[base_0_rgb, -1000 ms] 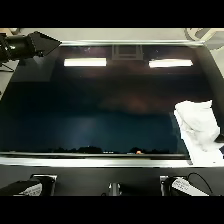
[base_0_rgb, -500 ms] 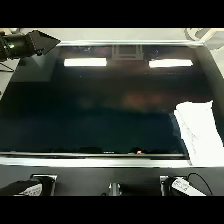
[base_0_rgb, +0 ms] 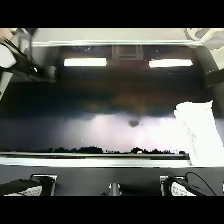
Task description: Fold the shirts.
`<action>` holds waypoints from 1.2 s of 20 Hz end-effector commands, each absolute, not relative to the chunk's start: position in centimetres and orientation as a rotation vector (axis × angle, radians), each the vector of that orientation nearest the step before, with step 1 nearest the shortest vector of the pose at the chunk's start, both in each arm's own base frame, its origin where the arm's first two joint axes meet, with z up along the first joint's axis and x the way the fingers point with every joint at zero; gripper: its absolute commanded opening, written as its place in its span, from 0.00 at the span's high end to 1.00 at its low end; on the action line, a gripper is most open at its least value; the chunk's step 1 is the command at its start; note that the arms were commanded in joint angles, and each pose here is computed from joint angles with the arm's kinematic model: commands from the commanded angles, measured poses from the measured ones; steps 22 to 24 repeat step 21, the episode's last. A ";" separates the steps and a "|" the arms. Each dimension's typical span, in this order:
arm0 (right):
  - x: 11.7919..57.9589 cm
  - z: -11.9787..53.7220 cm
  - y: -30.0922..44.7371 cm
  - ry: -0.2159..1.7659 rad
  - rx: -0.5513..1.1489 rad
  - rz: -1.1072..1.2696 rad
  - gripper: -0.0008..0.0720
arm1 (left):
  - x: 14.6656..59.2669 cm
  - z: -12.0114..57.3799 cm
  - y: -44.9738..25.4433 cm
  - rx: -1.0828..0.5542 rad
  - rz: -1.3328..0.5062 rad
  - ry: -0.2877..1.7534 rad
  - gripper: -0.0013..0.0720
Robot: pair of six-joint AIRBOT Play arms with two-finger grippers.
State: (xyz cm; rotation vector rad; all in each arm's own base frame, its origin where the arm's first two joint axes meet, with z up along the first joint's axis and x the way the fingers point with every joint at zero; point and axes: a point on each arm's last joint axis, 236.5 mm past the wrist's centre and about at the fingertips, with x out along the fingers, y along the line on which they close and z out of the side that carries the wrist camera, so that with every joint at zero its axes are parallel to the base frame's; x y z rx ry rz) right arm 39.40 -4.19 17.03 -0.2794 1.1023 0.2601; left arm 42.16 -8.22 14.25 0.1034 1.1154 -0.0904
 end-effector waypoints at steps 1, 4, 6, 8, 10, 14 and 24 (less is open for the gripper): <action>34.2 9.7 1.5 1.430 -0.281 0.470 0.09 | 37.5 8.6 -6.6 0.119 -0.009 1.317 0.00; 33.8 8.2 1.7 1.445 -0.264 0.476 0.09 | 37.4 8.6 -6.6 0.114 -0.024 1.246 0.00; 33.6 8.2 1.6 1.454 -0.264 0.479 0.09 | 37.5 8.5 -6.6 0.114 -0.024 1.247 0.00; 33.6 8.2 1.6 1.455 -0.266 0.476 0.09 | 37.5 8.4 -6.6 0.114 -0.024 1.249 0.00; 33.6 8.2 1.6 1.456 -0.266 0.477 0.09 | 37.5 8.4 -6.6 0.114 -0.024 1.249 0.00; 33.6 8.2 1.6 1.455 -0.266 0.476 0.09 | 37.5 8.4 -6.6 0.114 -0.024 1.249 0.00; 33.6 8.2 1.6 1.455 -0.266 0.476 0.09 | 37.5 8.4 -6.6 0.114 -0.024 1.249 0.00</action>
